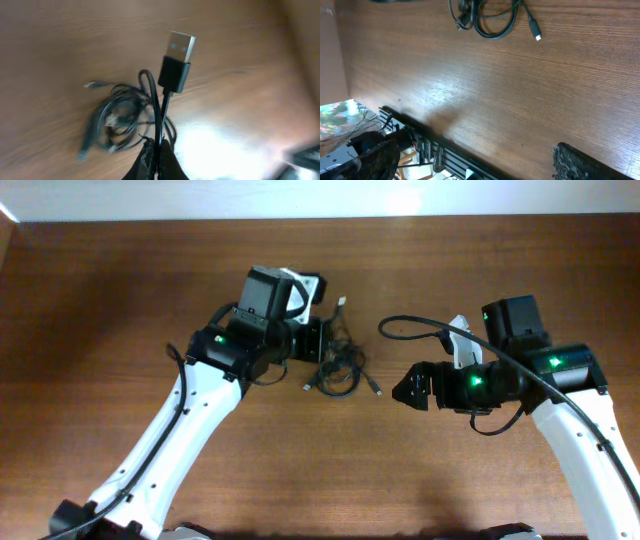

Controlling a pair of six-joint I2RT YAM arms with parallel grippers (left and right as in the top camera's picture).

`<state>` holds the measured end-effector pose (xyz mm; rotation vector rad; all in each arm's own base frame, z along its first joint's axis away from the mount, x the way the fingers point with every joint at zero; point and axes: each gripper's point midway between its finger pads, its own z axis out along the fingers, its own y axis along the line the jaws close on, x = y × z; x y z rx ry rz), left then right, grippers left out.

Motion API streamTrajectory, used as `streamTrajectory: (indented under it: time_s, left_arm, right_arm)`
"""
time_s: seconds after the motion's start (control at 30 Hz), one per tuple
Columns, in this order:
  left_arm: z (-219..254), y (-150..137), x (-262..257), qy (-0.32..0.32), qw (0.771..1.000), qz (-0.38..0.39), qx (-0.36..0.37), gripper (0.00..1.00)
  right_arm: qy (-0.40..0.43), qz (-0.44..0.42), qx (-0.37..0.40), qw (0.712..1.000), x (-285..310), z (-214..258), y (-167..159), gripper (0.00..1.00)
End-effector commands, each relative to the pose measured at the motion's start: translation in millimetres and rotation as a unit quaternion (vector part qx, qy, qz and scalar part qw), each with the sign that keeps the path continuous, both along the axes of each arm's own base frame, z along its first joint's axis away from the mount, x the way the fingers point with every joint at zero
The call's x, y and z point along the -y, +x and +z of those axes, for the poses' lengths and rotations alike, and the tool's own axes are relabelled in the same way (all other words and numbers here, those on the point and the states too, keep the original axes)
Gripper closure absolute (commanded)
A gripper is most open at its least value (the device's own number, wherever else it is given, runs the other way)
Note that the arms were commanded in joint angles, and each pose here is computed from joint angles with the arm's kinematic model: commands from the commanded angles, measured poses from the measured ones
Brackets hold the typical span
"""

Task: Untangle cables

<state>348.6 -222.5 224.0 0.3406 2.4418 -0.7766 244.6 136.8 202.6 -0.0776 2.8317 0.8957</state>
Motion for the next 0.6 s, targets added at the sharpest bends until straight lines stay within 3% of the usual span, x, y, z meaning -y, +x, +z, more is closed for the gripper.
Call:
streamTrajectory:
  time_s: [0.0, 0.2, 0.43, 0.57]
  left_arm:
    - [64, -18, 24, -0.087, 0.992, -0.074, 0.043, 1.0]
    - [101, -34, 41, -0.154, 0.978, -0.131, 0.048, 1.0]
    - [131, -49, 46, -0.187, 0.966, -0.166, 0.065, 1.0]
    - [143, -58, 45, -0.201, 0.962, -0.172, 0.071, 1.0]
  right_arm:
    - [-0.003, 0.004, 0.007, 1.0, -1, 2, 2, 0.02]
    - [0.0, 0.004, 0.03, 1.0, -3, 5, 11, 0.02]
    - [0.006, 0.002, 0.079, 0.997, -5, 13, 31, 0.02]
    - [-0.023, -0.114, 0.065, 0.991, 13, 10, 54, 0.02]
